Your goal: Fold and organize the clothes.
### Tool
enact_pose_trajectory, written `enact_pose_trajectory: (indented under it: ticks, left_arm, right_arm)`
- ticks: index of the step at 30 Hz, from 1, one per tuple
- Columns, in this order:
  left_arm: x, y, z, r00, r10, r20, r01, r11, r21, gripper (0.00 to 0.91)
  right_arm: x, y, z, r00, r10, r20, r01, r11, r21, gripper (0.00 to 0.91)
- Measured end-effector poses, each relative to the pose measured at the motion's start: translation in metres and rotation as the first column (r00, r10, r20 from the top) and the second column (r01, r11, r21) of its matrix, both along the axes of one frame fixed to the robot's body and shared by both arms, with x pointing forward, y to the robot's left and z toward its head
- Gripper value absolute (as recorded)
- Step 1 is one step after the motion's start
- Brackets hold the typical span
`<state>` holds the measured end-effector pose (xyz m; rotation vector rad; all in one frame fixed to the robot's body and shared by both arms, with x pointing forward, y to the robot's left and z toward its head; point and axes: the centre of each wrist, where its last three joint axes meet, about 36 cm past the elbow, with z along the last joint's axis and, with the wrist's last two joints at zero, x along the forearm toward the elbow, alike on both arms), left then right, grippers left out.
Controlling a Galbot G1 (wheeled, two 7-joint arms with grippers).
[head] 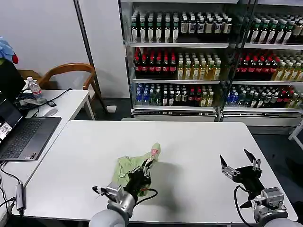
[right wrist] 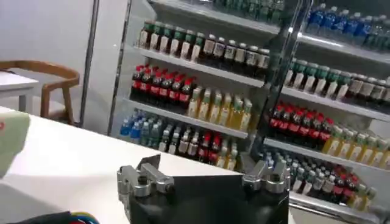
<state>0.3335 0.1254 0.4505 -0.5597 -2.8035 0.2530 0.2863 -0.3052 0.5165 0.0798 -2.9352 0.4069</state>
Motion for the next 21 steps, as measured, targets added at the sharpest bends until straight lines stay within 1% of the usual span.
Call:
enact_pose_trajectory:
  ticks: [3, 7, 15, 19, 21]
  left_arm:
    - [0.002, -0.007, -0.002, 1.0, -0.011, 0.007, 0.011, 1.0, -0.011, 0.907]
    - [-0.001, -0.015, -0.001, 0.999, -0.03, 0.028, 0.032, 0.999, -0.04, 0.907]
    - [-0.006, -0.013, 0.016, 0.993, -0.058, 0.107, 0.066, 0.995, -0.069, 0.907]
    - [-0.009, 0.0, 0.028, 0.985, -0.048, 0.168, 0.059, 0.997, -0.059, 0.907]
    - [-0.007, 0.013, 0.029, 0.98, -0.031, 0.197, 0.039, 0.999, -0.038, 0.907]
  right_arm:
    - [0.001, -0.001, 0.002, 1.0, 0.001, 0.005, -0.001, 1.0, -0.001, 0.907]
    - [0.004, 0.0, 0.002, 1.0, 0.005, 0.011, -0.005, 1.0, -0.002, 0.907]
    - [0.014, 0.0, -0.008, 1.0, 0.018, 0.012, -0.018, 1.0, 0.015, 0.907]
    - [0.019, -0.002, -0.014, 1.0, 0.023, 0.006, -0.023, 1.0, 0.021, 0.907]
    - [0.022, -0.002, -0.018, 1.0, 0.028, 0.007, -0.028, 0.999, 0.028, 0.907]
